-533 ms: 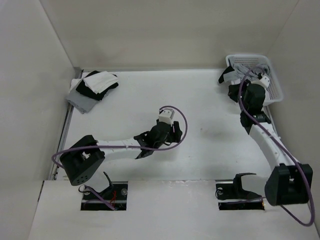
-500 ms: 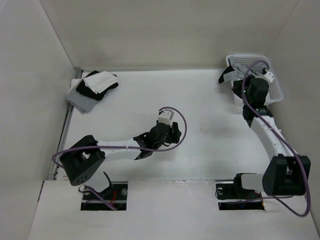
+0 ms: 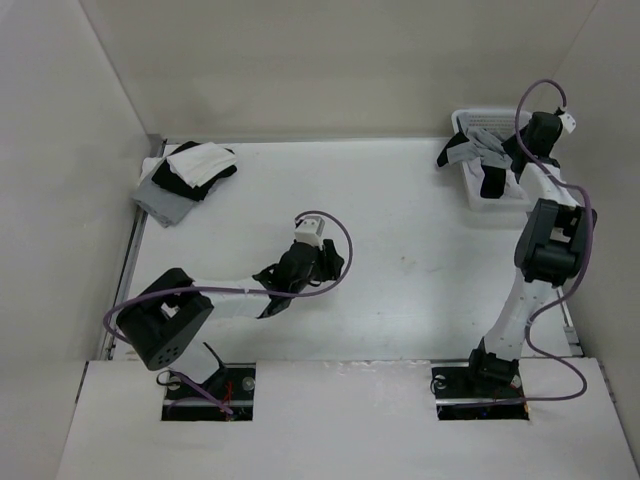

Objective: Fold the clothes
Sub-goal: Grab the tank top from the pile

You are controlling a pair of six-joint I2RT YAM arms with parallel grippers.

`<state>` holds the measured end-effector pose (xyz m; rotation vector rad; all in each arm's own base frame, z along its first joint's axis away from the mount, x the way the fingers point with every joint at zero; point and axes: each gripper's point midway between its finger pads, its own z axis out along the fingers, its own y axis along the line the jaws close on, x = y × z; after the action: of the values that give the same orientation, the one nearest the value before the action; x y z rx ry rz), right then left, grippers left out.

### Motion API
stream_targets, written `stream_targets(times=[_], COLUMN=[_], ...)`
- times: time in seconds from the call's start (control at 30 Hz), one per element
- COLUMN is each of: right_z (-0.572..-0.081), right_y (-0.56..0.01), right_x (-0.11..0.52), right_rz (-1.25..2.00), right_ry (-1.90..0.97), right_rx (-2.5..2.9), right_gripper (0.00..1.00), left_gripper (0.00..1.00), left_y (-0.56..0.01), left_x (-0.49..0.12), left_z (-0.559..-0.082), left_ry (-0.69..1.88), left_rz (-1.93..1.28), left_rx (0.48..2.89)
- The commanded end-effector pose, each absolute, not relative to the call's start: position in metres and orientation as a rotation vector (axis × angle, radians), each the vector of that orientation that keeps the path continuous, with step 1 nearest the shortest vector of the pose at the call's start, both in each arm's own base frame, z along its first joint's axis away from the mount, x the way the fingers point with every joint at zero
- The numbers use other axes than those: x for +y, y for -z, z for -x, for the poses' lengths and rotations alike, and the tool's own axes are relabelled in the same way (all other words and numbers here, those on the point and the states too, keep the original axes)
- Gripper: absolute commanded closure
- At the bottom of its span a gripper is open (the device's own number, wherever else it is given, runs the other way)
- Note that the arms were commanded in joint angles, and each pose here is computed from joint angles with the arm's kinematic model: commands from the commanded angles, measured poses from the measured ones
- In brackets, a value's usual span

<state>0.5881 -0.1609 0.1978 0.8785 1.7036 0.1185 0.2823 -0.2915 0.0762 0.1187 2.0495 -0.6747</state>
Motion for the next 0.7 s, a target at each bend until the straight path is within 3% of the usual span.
stream_targets(times=[0.0,0.13,0.5,0.6,0.67], right_z=[-0.604,-0.617,-0.644,-0.645,-0.644], right_y=[-0.19,-0.167,-0.112,-0.1,-0.102], right_x=[-0.187,-0.206,-0.196,-0.188,-0.184], right_rz=[-0.885,-0.922,-0.966,-0.962,-0.971], right_ry=[-0.056,-0.005,-0.026,-0.046,-0.076], right_rx=[1.717,1.733,1.814,1.838,1.827], right_gripper=[0.71,0.6,0.54,0.65,0.87], left_gripper=[0.54,0.53,0.52,0.52,0.52], left_y=[-0.1,-0.101,-0.098,-0.098,-0.096], left_x=[-0.299,-0.298,-0.297,-0.296,-0.295], left_z=[-0.289,-0.292,-0.297,-0.298,-0.298], left_ry=[0.784,0.797,0.806,0.806,0.804], left_rz=[-0.083,-0.075,-0.058,-0.051,-0.049], left_rx=[1.968,1.96,1.966,1.968,1.972])
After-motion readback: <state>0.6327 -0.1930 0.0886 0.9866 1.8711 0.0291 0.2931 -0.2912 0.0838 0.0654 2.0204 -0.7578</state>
